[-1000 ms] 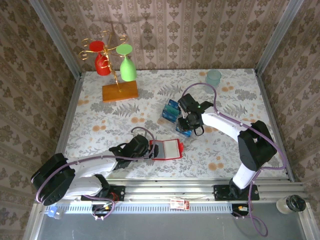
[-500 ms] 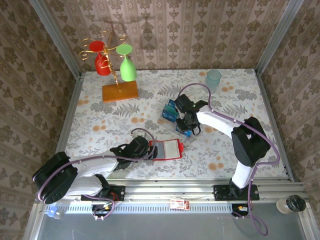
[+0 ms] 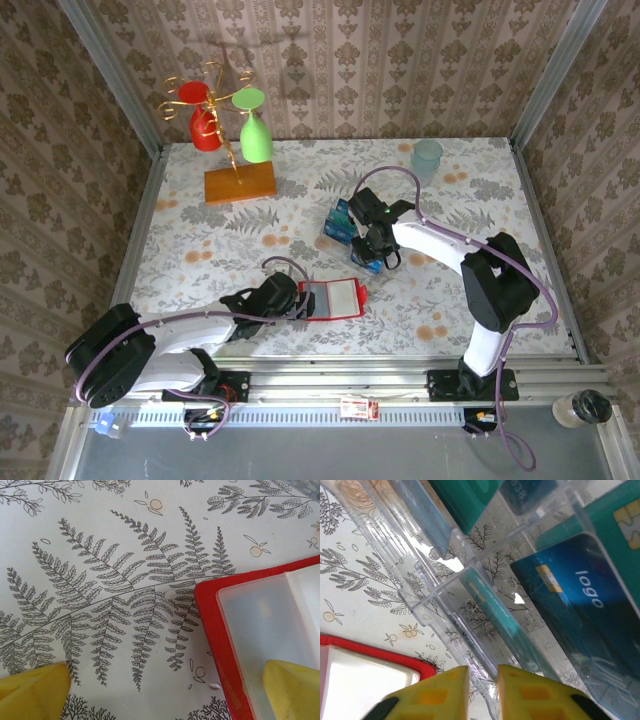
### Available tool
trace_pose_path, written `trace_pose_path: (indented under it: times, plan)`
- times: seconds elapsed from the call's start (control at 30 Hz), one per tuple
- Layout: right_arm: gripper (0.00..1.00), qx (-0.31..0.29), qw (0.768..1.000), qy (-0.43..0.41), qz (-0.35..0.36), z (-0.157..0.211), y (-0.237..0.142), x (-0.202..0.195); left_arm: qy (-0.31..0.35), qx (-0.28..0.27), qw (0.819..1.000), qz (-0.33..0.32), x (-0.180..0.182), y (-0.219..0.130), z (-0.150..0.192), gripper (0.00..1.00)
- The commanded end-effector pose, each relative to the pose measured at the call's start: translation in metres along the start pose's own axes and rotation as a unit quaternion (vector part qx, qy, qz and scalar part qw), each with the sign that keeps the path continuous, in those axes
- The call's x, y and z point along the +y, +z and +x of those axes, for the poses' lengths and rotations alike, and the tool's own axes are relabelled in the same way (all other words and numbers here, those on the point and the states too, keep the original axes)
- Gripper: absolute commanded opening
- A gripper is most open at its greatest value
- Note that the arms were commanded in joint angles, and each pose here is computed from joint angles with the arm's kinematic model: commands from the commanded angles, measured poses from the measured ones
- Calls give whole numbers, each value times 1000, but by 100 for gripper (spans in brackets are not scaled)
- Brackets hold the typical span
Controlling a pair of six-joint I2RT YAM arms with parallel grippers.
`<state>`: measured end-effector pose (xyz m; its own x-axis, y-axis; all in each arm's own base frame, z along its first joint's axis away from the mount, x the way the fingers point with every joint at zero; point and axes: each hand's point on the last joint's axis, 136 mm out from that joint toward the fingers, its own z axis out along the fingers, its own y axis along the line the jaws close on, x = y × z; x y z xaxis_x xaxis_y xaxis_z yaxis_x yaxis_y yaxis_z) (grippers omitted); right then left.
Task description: Put the credit cards into the card holder
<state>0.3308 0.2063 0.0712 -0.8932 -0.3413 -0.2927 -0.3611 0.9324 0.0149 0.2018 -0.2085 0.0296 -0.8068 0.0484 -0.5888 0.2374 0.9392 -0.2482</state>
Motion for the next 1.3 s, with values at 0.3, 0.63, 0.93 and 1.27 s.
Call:
trace_pose_path:
  times: [0.3, 0.63, 0.93, 1.27]
  plan:
    - [27, 15, 995, -73, 71, 5, -3, -6, -6, -2, 1000, -7, 6, 1, 3, 100]
    - [28, 2, 990, -98, 99, 0, -8, -4, -9, -1, 1000, -3, 4, 2, 3, 100]
    - [28, -25, 990, -99, 100, -9, -23, -4, -9, -1, 1000, -3, 4, 2, 3, 100]
    - [28, 0, 989, -106, 103, -4, -8, -5, -10, 0, 1000, -1, 3, 3, 4, 100]
